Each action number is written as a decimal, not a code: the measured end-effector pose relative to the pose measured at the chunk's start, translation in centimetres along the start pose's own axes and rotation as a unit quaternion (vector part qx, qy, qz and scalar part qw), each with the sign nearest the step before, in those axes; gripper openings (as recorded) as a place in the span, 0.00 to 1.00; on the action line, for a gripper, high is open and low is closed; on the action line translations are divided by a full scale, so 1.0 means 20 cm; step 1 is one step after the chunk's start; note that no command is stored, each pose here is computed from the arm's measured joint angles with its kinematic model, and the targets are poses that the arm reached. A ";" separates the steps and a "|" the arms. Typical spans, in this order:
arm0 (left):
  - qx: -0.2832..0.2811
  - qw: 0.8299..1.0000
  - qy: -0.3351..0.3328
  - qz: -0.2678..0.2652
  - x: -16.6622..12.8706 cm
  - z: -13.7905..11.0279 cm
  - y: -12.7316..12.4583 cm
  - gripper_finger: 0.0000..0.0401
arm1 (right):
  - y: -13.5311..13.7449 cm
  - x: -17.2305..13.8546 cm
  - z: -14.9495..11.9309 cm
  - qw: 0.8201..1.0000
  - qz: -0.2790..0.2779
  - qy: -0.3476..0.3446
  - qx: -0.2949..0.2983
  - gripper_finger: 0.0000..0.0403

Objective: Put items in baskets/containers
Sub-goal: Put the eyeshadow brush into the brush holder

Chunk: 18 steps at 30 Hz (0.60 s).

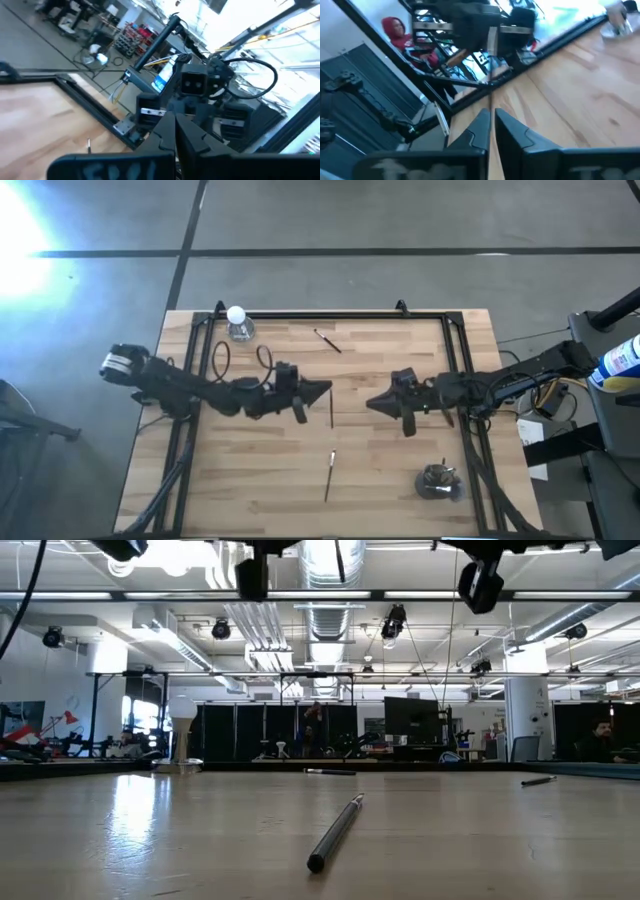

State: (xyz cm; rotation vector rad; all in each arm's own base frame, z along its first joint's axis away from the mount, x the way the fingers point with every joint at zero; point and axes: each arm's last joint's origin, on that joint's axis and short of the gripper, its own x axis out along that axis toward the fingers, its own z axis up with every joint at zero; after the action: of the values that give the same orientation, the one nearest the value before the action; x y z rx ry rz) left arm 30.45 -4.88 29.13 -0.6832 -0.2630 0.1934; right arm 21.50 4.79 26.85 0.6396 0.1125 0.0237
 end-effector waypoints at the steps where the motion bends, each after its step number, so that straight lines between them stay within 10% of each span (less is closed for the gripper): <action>1: 0.002 1.000 0.003 -0.009 0.02 0.02 0.01 0.00 | 0.01 0.00 0.02 1.000 0.002 -0.004 -0.005 0.08; 18: 0.029 0.996 0.007 -0.079 0.16 0.11 -0.04 0.00 | 0.06 0.23 0.24 1.000 -0.012 -0.011 0.002 0.38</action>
State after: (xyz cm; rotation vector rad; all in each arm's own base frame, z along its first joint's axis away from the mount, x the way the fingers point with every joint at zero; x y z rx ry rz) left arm 32.85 -3.33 31.75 -0.6022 -0.2959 0.0448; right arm 26.69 3.06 30.94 0.6419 0.0981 -0.0066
